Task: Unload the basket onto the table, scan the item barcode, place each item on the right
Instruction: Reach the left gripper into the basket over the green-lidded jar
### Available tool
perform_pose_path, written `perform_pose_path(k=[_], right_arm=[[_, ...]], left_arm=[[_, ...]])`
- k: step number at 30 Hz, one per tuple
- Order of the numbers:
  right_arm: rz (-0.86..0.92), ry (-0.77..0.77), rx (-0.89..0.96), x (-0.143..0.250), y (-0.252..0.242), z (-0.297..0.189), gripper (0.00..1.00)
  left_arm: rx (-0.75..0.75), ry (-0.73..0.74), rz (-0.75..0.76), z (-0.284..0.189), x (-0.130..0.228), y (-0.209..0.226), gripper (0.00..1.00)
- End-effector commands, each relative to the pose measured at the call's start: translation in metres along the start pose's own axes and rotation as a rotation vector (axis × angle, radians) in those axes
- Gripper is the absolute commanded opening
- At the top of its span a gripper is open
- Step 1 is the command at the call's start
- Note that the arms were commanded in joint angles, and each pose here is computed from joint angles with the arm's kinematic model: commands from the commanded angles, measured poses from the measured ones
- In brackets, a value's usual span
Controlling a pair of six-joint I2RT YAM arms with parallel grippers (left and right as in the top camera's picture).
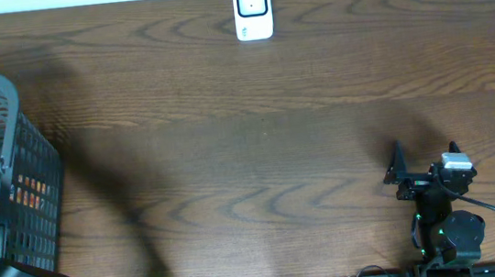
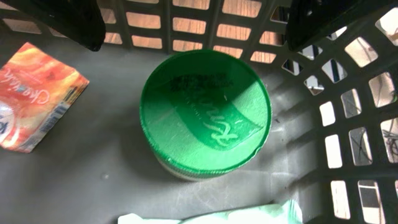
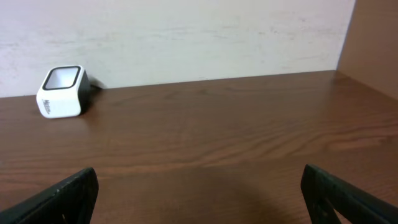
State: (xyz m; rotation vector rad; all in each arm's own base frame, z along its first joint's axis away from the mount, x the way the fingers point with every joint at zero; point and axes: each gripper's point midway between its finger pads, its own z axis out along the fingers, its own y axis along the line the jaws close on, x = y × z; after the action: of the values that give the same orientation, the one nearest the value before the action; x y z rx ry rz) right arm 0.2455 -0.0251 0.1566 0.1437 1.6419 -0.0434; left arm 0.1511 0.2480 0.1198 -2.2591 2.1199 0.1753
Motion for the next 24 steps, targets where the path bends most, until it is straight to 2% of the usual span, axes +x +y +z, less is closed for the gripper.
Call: perform_pose_path(k=[1, 6, 15, 24], right_arm=[[-0.012, 0.002, -0.001, 0.001, 0.001, 0.0, 0.99], [-0.012, 0.002, -0.001, 0.001, 0.001, 0.0, 0.99], [-0.012, 0.002, -0.001, 0.001, 0.001, 0.0, 0.99], [-0.012, 0.002, -0.001, 0.001, 0.001, 0.0, 0.99]], left_arm=[[-0.002, -0.012, -0.002, 0.0, -0.002, 0.002, 0.94], [0.0, -0.02, -0.014, 0.0, -0.006, 0.003, 0.94], [-0.026, 0.006, -0.159, 0.012, -0.013, 0.031, 0.94], [-0.015, 0.008, -0.169, 0.028, -0.012, 0.031, 0.95]])
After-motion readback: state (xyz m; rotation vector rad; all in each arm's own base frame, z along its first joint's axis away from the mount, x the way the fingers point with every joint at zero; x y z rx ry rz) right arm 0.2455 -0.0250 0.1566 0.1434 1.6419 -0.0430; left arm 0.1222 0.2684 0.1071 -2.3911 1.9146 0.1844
